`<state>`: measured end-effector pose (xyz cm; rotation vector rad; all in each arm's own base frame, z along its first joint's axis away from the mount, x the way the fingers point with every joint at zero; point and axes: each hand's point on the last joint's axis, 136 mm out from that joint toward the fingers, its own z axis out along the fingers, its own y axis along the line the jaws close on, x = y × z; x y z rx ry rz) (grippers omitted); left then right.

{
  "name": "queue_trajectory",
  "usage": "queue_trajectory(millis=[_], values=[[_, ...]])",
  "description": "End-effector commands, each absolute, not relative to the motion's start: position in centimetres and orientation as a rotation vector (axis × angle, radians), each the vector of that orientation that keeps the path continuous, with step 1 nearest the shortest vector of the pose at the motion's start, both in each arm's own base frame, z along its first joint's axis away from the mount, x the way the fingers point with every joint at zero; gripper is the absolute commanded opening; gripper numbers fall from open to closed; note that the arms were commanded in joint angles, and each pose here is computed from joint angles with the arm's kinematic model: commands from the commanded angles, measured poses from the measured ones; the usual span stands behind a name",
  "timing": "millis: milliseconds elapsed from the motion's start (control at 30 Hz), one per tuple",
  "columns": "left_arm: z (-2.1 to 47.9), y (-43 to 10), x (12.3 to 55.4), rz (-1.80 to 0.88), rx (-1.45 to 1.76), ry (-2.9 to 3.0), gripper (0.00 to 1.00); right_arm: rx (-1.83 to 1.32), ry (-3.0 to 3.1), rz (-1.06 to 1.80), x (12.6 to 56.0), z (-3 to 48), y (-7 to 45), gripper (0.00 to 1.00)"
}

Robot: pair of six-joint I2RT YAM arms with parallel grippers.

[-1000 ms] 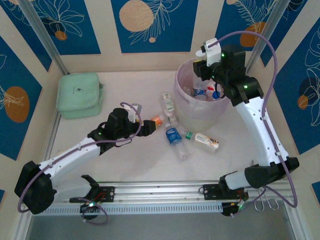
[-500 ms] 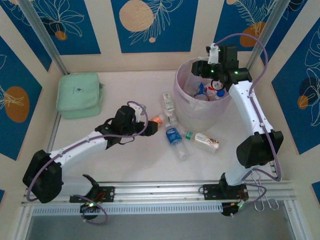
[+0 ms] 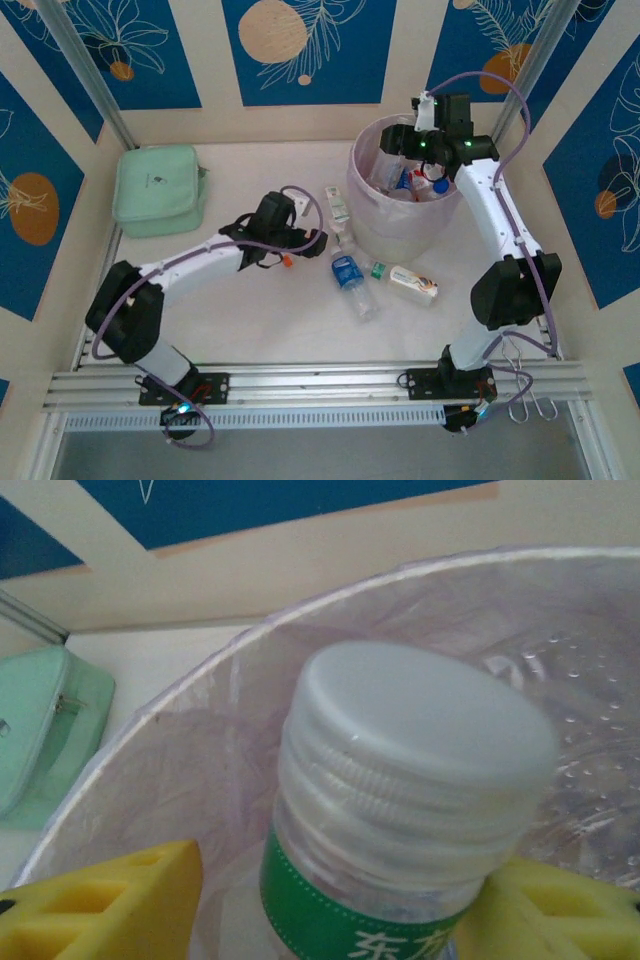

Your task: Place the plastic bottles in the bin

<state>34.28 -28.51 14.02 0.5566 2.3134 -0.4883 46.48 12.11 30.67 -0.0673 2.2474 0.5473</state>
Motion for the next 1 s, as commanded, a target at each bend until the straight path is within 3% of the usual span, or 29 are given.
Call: queue_trajectory(millis=[0, 133, 300, 467, 733, 967], values=[[12.6, -28.7, 34.9, -0.377, 0.702, 2.340, 0.87, -0.117, 2.393, 0.548, 43.4, 29.1, 12.4, 0.71], [10.7, -28.6, 35.3, -0.299, 0.774, 2.399, 0.86, -0.149, 2.292, 0.523, 41.7, 34.5, 11.8, 0.89], [9.2, -28.3, 35.0, -0.270, 0.811, 2.432, 0.89, -0.106, 2.183, 0.490, 39.1, 39.3, 9.3, 0.99], [7.7, -28.2, 34.8, -0.260, 0.829, 2.465, 0.86, -0.080, 2.095, 0.510, 36.6, 41.8, 8.2, 1.00], [5.8, -27.5, 34.7, -0.200, 0.823, 2.525, 0.60, -0.115, 2.017, 0.643, 33.1, 42.5, 9.0, 0.98], [7.1, -26.3, 34.1, -0.173, 0.797, 2.510, 0.48, -0.162, 1.998, 0.797, 31.7, 42.5, 10.6, 0.96]])
